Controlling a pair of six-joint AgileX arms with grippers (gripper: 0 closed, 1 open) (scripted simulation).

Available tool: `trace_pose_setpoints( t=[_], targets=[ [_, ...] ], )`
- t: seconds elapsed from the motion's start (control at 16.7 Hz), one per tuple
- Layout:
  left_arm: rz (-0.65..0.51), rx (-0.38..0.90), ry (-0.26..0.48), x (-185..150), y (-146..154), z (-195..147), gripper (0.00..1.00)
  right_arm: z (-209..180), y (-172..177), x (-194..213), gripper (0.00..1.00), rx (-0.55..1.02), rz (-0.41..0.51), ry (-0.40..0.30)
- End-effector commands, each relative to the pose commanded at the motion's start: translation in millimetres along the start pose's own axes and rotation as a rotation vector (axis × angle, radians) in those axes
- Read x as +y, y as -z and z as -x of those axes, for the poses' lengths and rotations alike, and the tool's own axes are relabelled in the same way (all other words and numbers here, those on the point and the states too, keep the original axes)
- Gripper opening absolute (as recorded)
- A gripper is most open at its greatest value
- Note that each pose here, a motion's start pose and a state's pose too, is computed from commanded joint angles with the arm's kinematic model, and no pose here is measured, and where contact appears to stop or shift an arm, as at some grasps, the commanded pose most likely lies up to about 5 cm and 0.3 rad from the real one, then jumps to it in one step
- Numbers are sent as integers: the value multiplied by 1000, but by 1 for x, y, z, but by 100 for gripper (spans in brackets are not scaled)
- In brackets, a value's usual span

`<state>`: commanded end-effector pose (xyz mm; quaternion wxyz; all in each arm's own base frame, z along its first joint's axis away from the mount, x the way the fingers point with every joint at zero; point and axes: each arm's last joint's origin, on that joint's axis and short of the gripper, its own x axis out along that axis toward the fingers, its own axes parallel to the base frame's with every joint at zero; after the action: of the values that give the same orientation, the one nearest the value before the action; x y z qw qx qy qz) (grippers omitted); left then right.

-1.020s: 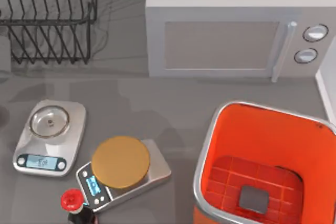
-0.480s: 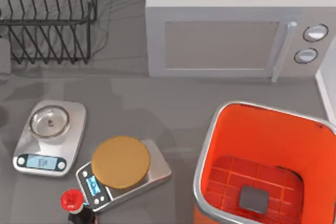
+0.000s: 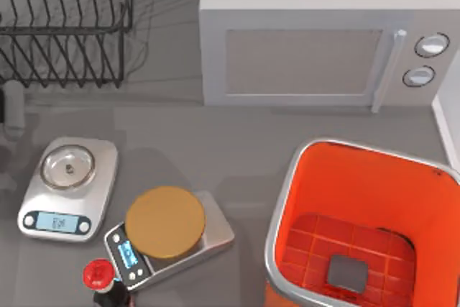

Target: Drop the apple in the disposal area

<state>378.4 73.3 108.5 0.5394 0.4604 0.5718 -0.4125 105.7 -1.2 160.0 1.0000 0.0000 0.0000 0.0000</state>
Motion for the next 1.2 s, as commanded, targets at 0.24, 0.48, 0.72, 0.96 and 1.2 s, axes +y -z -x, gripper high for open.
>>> trace_pose_setpoints(
  t=[0.24,0.48,0.72,0.96,1.2],
  targets=[
    [0,0,0,0,0,0,85,0,0,0,100,0,0,0],
    [0,0,0,0,0,0,55,0,0,0,100,0,0,0],
    [0,0,0,0,0,0,25,0,0,0,100,0,0,0],
    [0,0,0,0,0,0,0,0,0,0,100,0,0,0],
    [0,0,0,0,0,0,0,0,0,0,100,0,0,0]
  ],
)
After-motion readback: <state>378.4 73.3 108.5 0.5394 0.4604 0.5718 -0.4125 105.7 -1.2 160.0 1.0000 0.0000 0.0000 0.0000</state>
